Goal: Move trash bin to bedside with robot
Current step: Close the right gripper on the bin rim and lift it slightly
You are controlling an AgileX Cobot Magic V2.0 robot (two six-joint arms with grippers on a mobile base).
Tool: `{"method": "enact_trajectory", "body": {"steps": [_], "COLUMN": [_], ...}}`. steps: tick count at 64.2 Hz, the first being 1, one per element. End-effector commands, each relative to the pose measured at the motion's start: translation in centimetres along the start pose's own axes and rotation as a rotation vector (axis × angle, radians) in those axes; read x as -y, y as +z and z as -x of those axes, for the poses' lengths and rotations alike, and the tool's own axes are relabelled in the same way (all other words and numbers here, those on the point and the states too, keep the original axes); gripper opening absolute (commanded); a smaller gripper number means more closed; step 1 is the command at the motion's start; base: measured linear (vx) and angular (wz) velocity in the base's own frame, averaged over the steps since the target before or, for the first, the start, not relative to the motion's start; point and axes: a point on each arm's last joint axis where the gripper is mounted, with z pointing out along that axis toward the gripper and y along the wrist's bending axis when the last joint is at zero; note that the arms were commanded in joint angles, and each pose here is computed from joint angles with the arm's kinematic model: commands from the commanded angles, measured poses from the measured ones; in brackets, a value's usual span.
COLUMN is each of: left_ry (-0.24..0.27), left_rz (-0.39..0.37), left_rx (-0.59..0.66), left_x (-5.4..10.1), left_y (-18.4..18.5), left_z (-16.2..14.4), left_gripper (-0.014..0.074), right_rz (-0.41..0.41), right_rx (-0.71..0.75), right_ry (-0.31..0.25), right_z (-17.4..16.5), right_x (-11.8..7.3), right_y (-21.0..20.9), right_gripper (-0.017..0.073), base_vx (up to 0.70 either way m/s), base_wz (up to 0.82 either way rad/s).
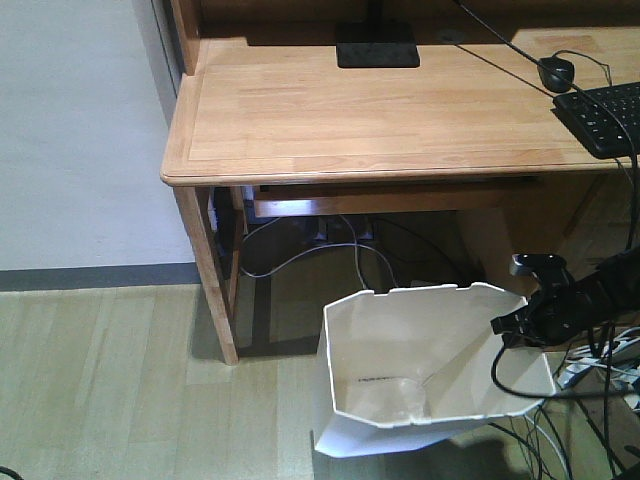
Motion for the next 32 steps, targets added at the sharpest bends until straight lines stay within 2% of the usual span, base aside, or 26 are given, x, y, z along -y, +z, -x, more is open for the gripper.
{"method": "enact_trajectory", "body": {"steps": [1,8,15,24,32], "left_ry": [-0.023,-0.023,-0.023,-0.023,-0.023], "left_rz": [-0.007,-0.007,-0.007,-0.007,-0.007], "left_rx": [0.078,0.078,0.078,0.078,0.078], "left_x": [0.0,0.0,0.0,0.0,0.0], "left_y": [-0.1,-0.1,-0.1,-0.1,-0.1], "left_z": [0.4,0.4,0.4,0.4,0.4], "left_gripper": [-0.0006,-0.0006,-0.0006,-0.0006,-0.0006], "right_rz": [0.142,0.181,0.2,0.193,0.229], "right_rx": [0.067,0.085,0.14,0.174,0.184], "right_ry": [-0.002,0.003,-0.019,-0.039,-0.052], "right_z": [0.6,-0.3,-0.5,-0.4,-0.3], "right_x": [-2.9,-4.4,-5.6,-6.2,-6.7], "right_y": [-4.6,-6.4,-8.3,-9.8,-10.4], "right_gripper": [-0.0003,-0.0003,-0.0003,-0.0003,-0.0003], "base_vx": [0.0,0.0,0.0,0.0,0.0], "base_wz": [0.0,0.0,0.0,0.0,0.0]}}
